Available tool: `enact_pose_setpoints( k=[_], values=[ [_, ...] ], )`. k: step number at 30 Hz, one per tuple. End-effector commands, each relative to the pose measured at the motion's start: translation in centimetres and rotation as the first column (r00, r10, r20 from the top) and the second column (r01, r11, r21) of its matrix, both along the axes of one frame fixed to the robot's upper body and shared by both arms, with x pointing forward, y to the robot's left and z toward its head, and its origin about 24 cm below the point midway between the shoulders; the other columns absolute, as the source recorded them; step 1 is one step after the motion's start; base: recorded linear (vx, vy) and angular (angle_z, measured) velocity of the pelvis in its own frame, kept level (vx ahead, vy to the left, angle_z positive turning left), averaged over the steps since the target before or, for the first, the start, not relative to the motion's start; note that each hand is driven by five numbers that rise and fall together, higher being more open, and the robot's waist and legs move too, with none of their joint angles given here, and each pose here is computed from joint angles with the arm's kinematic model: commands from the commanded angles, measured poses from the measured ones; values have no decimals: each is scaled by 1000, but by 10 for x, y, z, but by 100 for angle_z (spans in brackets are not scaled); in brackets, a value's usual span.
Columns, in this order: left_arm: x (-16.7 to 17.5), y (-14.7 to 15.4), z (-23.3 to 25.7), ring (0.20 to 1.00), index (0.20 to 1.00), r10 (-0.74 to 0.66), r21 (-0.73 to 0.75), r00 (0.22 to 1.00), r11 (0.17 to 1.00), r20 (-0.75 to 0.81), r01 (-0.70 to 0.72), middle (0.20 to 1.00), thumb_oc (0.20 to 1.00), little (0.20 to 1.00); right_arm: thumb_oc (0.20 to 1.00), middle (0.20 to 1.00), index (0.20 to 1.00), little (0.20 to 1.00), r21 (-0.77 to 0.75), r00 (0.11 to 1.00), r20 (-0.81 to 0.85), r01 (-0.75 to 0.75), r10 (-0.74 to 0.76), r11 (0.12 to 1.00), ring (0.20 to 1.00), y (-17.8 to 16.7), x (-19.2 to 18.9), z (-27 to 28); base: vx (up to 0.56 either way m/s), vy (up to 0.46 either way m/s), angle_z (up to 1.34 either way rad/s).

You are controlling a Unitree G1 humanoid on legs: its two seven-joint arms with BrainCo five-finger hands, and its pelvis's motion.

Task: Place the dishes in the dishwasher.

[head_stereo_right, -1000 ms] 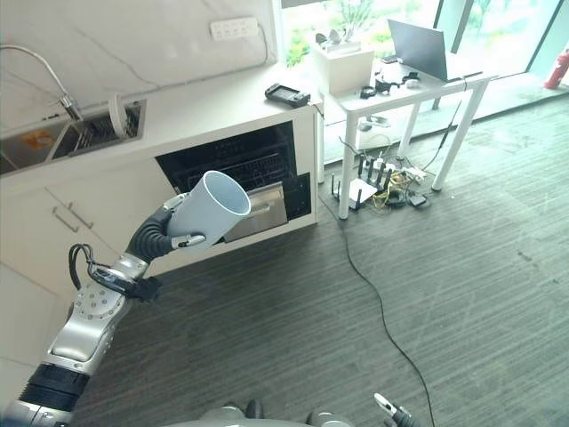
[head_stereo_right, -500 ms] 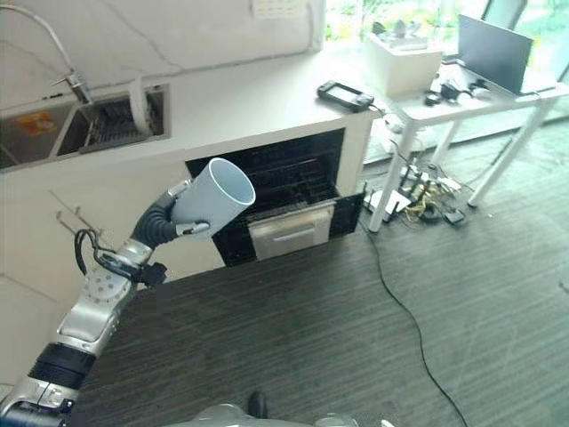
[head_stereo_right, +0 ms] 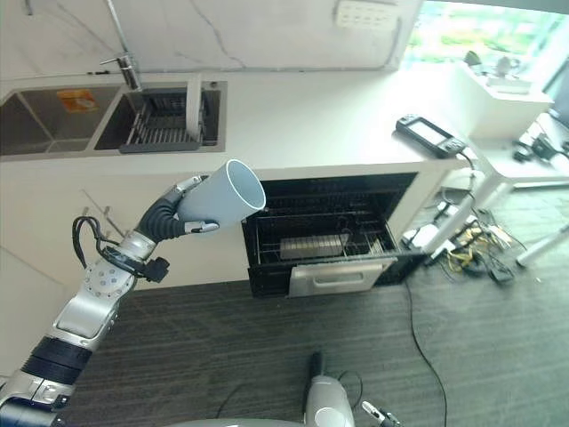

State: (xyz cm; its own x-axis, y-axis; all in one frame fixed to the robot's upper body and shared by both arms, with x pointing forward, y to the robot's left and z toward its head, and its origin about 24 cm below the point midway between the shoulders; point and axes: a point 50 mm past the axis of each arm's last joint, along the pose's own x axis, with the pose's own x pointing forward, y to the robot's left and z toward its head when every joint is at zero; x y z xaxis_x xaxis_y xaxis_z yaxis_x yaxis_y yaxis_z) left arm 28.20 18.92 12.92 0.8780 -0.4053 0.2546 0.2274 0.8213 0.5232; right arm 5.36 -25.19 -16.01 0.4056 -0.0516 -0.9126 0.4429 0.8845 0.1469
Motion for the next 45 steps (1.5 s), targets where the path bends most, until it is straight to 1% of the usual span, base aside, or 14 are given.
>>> enact_pose_setpoints(
  k=[1, 3, 7, 13, 17, 18, 19, 21, 24, 27, 31, 35, 38, 45],
  values=[
    [-13, 1, 29, 200, 200, -2, -27, 988, 1000, 157, 6, 200, 200, 200, 1000, 1000, 1000, 1000, 0, 1000, -27, -14, 14, 1000, 1000, 0, -5, -1, 224, -481, -13],
    [-19, 6, 30, 200, 200, 21, -40, 986, 999, 163, -15, 200, 200, 200, 1000, 1000, 1000, 1000, -15, 997, -12, -74, 74, 997, 1000, -5, 0, 2, 199, -522, -41],
    [-14, -1, 27, 200, 200, -12, -77, 989, 997, 144, 23, 200, 200, 200, 1000, 1000, 1000, 1000, -43, 1000, 6, -28, 28, 999, 1000, -16, 1, 6, 138, -307, 10],
    [-18, -8, 20, 200, 200, -3, -103, 986, 994, 164, 20, 200, 200, 200, 1000, 1000, 1000, 1000, -45, 999, 40, -13, 15, 999, 1000, -18, 14, 8, 81, 40, -2],
    [-14, -8, 21, 200, 200, -5, -124, 986, 992, 168, 26, 200, 200, 200, 1000, 1000, 1000, 1000, -61, 999, 39, -17, 19, 998, 1000, -18, 11, 8, 12, 184, -27],
    [-13, -6, 22, 200, 200, 9, -134, 985, 991, 172, 14, 200, 200, 200, 1000, 1000, 1000, 1000, -75, 999, 34, -31, 34, 997, 1000, -19, 11, 8, -4, 243, 3],
    [-14, -3, 26, 200, 200, 60, -144, 976, 989, 210, -30, 200, 200, 200, 1000, 1000, 1000, 1000, -95, 994, 20, -105, 107, 990, 1000, -18, 13, 8, -31, 194, 3],
    [-12, -2, 29, 200, 200, 50, -132, 974, 991, 220, -21, 200, 200, 200, 1000, 1000, 1000, 1000, -82, 992, 25, -125, 128, 989, 1000, -15, 9, 7, -73, 48, -23],
    [-4, -18, 36, 200, 200, -15, -85, 970, 996, 241, 37, 200, 200, 200, 1000, 1000, 1000, 1000, -48, 985, 61, -159, 162, 986, 1000, 0, 12, 4, -136, -330, 23],
    [5, -28, 50, 200, 200, -30, -60, 966, 997, 259, 47, 200, 200, 200, 1000, 1000, 1000, 1000, -17, 974, 118, -195, 196, 981, 1000, 11, 34, 6, -178, -594, 18],
    [-1, -15, 50, 200, 200, -5, -69, 966, 997, 258, 23, 200, 200, 200, 1000, 1000, 1000, 1000, -3, 938, 202, -287, 281, 958, 1000, 31, 64, 12, -269, -521, 14],
    [-1, -25, 47, 200, 200, -4, -100, 962, 994, 272, 33, 200, 200, 200, 1000, 1000, 1000, 1000, -44, 926, 241, -288, 289, 957, 1000, 32, 75, 17, -217, -57, 42],
    [0, -24, 45, 200, 200, 12, -123, 966, 992, 257, 21, 200, 200, 200, 1000, 1000, 1000, 1000, -59, 919, 272, -280, 285, 958, 1000, 25, 78, 21, -63, 106, 20],
    [-1, -6, 28, 200, 200, 62, -190, 985, 981, 159, -31, 200, 200, 200, 1000, 1000, 1000, 1000, -26, 855, 404, -345, 325, 938, 1000, 47, 90, 38, 24, 53, -2]
  ],
)
